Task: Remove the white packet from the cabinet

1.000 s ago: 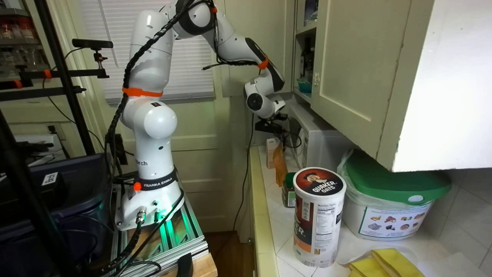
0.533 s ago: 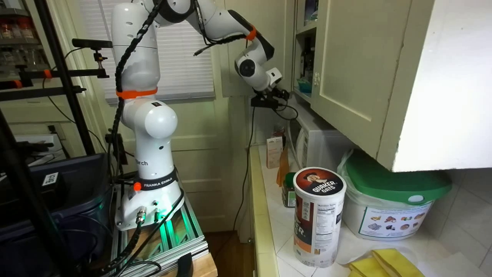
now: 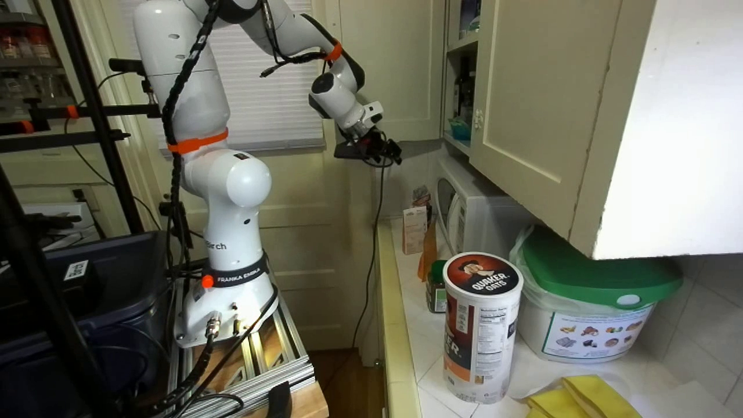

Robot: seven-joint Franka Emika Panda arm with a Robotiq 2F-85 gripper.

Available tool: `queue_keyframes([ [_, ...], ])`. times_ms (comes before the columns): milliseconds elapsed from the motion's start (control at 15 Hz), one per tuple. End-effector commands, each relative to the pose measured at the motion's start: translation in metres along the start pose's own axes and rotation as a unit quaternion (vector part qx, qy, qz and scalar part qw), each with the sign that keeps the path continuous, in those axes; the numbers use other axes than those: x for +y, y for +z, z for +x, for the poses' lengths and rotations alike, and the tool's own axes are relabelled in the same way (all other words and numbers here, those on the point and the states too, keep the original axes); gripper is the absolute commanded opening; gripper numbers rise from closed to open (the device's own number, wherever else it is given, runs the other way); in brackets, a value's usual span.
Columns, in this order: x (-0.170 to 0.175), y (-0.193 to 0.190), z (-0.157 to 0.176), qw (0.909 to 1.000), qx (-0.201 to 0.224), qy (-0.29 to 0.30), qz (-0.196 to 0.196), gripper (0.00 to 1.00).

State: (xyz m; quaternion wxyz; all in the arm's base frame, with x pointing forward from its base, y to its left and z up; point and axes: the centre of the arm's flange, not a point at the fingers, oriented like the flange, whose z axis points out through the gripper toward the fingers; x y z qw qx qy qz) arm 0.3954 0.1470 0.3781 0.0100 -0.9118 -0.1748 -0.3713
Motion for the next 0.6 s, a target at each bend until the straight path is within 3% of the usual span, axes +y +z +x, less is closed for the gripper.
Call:
queue_keyframes([
  [0,0.012,-0.067,0.013,0.9951,-0.096,0.021,-0.015,1.00],
  [67,0.008,-0.068,0.001,0.9921,-0.118,0.035,-0.024,1.00],
  [200,0.001,-0.074,-0.018,0.9845,-0.162,0.065,0.006,1.00],
  [267,-0.034,-0.017,-0.063,0.9909,-0.110,0.077,-0.010,1.00],
  [533,-0.042,-0.017,-0.080,0.9872,-0.133,0.087,0.001,1.00],
])
